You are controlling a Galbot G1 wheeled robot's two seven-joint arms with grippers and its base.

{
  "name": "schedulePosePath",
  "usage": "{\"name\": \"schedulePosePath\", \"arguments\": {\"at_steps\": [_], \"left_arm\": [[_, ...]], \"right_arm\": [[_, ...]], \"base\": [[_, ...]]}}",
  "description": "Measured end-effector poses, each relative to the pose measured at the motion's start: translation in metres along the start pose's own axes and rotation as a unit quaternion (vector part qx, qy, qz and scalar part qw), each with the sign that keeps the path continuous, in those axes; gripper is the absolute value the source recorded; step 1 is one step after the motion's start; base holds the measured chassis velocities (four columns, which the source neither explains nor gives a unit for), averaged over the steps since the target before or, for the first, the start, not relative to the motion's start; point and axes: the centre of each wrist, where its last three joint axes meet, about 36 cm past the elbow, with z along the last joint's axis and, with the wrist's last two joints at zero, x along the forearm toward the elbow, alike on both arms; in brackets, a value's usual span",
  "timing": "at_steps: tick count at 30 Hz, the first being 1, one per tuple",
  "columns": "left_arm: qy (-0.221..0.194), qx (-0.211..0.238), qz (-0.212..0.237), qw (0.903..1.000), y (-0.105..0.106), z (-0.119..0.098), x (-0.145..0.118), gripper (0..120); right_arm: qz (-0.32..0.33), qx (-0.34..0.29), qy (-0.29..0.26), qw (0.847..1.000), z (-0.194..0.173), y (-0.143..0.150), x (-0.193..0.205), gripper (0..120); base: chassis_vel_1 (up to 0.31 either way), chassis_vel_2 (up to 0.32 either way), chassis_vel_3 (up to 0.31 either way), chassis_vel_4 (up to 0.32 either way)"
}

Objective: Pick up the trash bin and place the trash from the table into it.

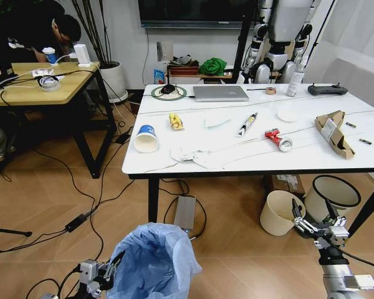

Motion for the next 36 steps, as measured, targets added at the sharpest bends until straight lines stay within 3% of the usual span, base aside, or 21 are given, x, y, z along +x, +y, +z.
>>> {"name": "schedulePosePath", "arguments": {"at_steps": [36], "left_arm": [[0.004, -0.007, -0.002, 1.0, -0.003, 0.0012, 0.0038, 0]], "right_arm": [[-0.004, 0.004, -0.005, 1.0, -0.0071, 0.0003, 0.0068, 100]], "base": [[0.0, 0.0, 0.0, 0.0]]}}
